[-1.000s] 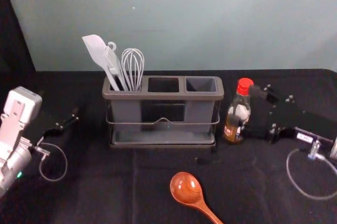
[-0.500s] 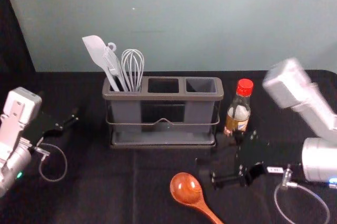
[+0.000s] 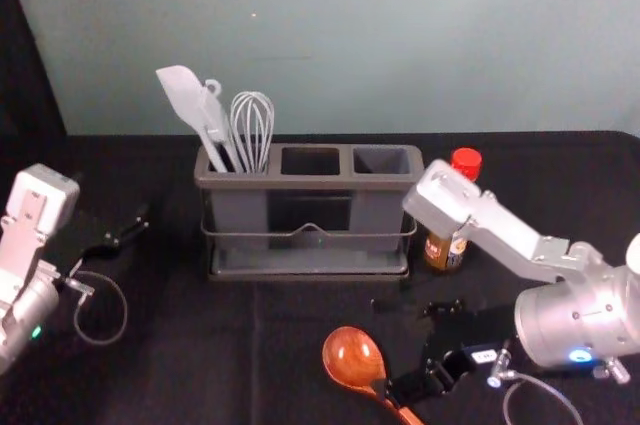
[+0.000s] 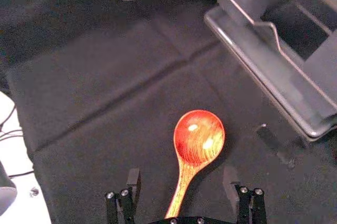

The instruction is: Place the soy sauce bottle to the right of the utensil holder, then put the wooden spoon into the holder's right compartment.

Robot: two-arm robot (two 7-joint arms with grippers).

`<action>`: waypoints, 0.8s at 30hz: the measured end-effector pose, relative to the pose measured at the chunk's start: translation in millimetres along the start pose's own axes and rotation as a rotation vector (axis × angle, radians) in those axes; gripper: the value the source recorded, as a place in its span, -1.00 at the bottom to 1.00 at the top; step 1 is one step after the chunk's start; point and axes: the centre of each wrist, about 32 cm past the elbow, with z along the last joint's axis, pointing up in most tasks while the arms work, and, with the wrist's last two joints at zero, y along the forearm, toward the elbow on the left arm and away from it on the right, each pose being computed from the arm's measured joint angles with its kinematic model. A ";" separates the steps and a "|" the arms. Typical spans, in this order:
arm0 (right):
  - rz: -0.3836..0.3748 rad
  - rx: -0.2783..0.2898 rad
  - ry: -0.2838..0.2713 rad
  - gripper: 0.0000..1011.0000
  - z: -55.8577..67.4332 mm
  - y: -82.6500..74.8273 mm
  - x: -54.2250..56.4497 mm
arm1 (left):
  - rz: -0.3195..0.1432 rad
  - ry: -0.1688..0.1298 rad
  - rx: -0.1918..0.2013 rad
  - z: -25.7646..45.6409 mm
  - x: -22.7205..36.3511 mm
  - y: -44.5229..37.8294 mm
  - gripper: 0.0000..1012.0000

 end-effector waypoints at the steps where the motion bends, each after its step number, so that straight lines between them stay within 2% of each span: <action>1: 0.000 -0.007 0.007 0.98 0.0 1.5 0.3 | 0.000 0.000 0.000 0.0 0.0 0.0 1.00; 7: 0.005 -0.054 0.051 0.98 2.2 13.4 3.5 | 0.000 0.000 0.000 0.0 0.0 0.0 1.00; 12: 0.011 -0.069 0.066 0.98 5.8 18.6 6.5 | 0.000 0.000 0.000 0.0 0.0 0.0 1.00; 24: 0.024 -0.100 0.105 0.98 25.7 40.3 19.2 | 0.000 0.000 0.000 0.0 0.0 0.0 1.00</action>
